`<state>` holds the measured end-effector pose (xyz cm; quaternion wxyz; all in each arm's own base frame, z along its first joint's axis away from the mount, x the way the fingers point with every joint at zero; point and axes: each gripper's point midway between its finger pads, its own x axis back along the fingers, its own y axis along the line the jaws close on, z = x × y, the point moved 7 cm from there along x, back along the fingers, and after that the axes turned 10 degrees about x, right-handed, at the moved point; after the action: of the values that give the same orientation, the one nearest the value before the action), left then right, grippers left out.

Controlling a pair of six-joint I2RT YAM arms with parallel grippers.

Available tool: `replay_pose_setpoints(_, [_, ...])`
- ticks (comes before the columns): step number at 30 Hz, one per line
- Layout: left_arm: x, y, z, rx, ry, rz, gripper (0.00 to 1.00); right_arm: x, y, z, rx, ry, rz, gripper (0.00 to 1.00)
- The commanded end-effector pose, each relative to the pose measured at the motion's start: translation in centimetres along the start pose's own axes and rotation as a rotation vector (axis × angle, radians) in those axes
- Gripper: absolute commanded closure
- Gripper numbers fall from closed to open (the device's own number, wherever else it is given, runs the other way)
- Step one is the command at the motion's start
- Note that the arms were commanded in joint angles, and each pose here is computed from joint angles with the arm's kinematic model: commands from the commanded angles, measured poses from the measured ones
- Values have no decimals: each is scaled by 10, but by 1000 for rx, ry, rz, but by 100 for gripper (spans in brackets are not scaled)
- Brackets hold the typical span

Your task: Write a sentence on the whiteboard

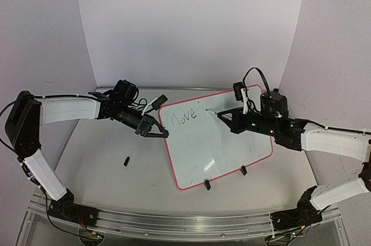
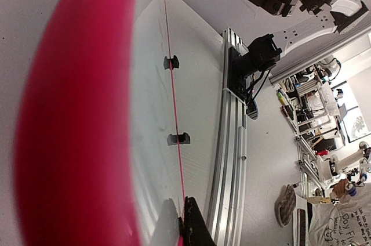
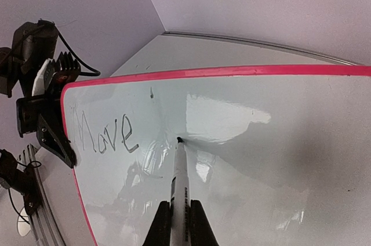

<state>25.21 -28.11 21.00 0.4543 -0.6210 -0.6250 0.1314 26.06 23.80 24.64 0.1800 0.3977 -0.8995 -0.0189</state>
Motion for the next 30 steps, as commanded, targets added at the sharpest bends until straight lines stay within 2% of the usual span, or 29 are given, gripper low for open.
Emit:
replay_pose_setpoints(1, [-2,-13,-6,-97,5,15,100,3,-6,7,-24,4,44,100])
replay_pose_setpoints(8, [-2,-12,-6,-95,6,17,100,5,-7,12,-37,12,50,100])
replay_pose_setpoints(30, [-1,-13,-6,-99,5,16,100,0,-10,-14,-13,-60,93,100])
